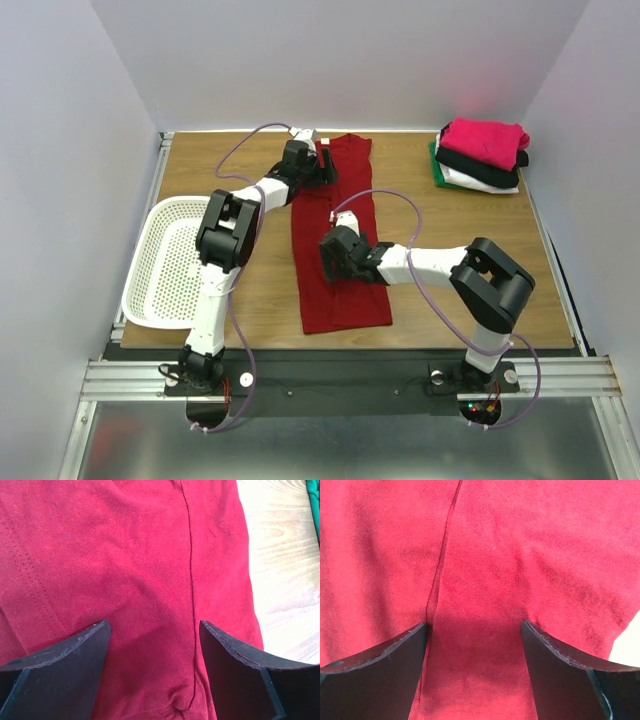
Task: Fold and stack the t-shirts
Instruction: Fold the tshirt
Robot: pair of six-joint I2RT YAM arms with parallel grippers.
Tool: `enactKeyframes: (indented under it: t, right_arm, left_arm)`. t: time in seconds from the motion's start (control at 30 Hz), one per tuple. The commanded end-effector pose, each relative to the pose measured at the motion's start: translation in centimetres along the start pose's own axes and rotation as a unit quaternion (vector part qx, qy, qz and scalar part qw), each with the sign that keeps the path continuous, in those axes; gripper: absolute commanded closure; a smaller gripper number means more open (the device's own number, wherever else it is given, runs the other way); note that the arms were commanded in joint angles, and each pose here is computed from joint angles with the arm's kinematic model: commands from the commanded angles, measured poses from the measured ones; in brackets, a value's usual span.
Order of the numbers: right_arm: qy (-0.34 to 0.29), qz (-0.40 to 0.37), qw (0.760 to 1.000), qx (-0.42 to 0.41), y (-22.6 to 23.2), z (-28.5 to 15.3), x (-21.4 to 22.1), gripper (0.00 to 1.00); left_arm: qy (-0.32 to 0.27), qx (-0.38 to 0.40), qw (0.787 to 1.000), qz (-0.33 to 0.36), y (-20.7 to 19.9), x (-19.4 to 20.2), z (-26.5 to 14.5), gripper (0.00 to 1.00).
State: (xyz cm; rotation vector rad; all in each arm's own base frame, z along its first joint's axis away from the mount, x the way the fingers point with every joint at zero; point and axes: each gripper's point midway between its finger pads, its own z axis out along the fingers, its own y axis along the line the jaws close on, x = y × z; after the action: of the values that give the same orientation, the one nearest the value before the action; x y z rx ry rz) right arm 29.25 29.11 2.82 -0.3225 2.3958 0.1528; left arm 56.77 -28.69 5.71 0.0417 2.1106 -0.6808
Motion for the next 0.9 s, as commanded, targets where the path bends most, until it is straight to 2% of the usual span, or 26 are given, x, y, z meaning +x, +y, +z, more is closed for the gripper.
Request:
enactKeyframes:
  t: [0.0, 0.2, 0.3, 0.43, 0.6, 0.63, 0.67, 0.73, 0.77, 0.87]
  right_arm:
    - [0.015, -0.006, 1.000, 0.012, -0.9, 1.0, 0.3, 0.19]
    - [0.003, -0.009, 1.000, 0.002, -0.2, 0.9, -1.2, 0.18]
    - [-0.002, -0.005, 1.000, -0.010, 0.0, 0.2, -1.7, 0.17]
    - [-0.012, 0.011, 1.000, -0.024, -0.2, -1.7, -2.0, 0.00]
    - [-0.027, 0.031, 0.997, -0.064, -0.1, -5.1, -1.9, 0.00]
    - [-0.028, 0.035, 0.997, -0.070, -0.2, -5.6, -1.8, 0.00]
    - [-0.038, 0.045, 0.995, -0.079, -0.3, -6.7, -2.1, 0.00]
    - [-0.026, 0.048, 0.995, -0.084, -0.9, -7.2, -0.4, 0.00]
    - [-0.025, 0.056, 0.994, -0.085, -1.3, -7.8, 0.1, 0.00]
    - [-0.011, 0.070, 0.995, -0.071, -2.5, -8.3, 1.8, 0.00]
  left_arm:
    - [0.024, -0.012, 1.000, 0.006, 1.0, 0.5, 0.6, 0.16]
    - [-0.001, -0.002, 1.000, 0.015, -0.2, -2.0, 0.2, 0.16]
    - [-0.028, 0.002, 0.999, 0.020, -1.2, -4.3, -1.3, 0.16]
    - [-0.078, 0.004, 0.997, 0.025, -2.9, -7.6, -5.7, 0.16]
    - [-0.147, -0.003, 0.989, 0.023, -4.3, -9.6, -12.2, 0.16]
    - [-0.176, 0.002, 0.984, 0.023, -5.3, -11.1, -15.0, 0.16]
    - [-0.165, -0.007, 0.986, 0.021, -4.7, -8.6, -15.6, 0.16]
    - [-0.196, -0.025, 0.980, 0.014, -4.9, -8.9, -19.1, 0.16]
    - [-0.182, -0.054, 0.982, 0.003, -3.5, -6.1, -19.6, 0.16]
    - [-0.173, -0.081, 0.982, -0.014, -2.1, -1.8, -22.7, 0.16]
